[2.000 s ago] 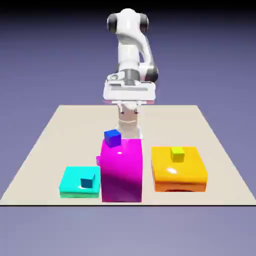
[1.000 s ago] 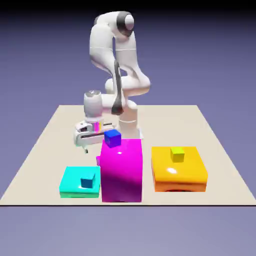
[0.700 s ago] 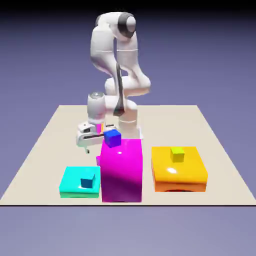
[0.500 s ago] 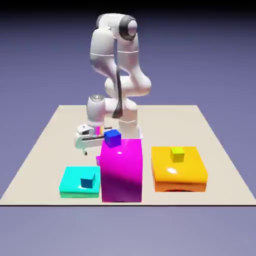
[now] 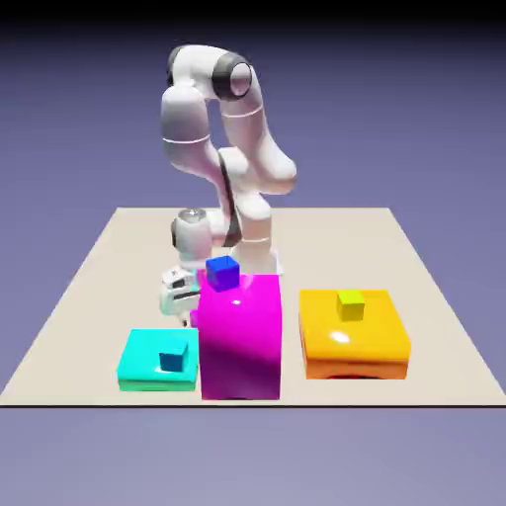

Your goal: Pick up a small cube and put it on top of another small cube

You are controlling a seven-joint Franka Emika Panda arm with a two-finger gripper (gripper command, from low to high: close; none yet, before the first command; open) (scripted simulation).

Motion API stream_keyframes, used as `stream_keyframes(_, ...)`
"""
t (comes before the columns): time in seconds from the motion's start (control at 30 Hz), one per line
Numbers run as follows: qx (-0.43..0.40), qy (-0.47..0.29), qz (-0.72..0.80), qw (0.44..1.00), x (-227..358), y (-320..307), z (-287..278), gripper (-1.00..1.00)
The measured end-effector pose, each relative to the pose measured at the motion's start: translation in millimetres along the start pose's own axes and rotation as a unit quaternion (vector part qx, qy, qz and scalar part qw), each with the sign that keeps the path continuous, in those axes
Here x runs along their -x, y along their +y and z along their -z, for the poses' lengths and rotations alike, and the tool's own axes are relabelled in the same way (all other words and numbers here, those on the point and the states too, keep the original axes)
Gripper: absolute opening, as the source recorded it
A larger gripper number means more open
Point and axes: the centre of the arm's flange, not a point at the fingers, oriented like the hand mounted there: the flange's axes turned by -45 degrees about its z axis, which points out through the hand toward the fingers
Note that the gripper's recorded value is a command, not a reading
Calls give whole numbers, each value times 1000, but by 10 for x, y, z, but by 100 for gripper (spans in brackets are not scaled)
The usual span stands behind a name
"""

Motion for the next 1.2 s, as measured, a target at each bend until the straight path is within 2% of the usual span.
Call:
stream_keyframes(0.47,61,-39,4,997,50,213,529,-100)
stream_keyframes(0.93,0,0,0,1000,-20,-1,699,-100)
stream_keyframes(0.97,12,7,-37,999,1,209,782,-100)
stream_keyframes(1.2,29,10,-7,1000,-473,1000,1482,-100)
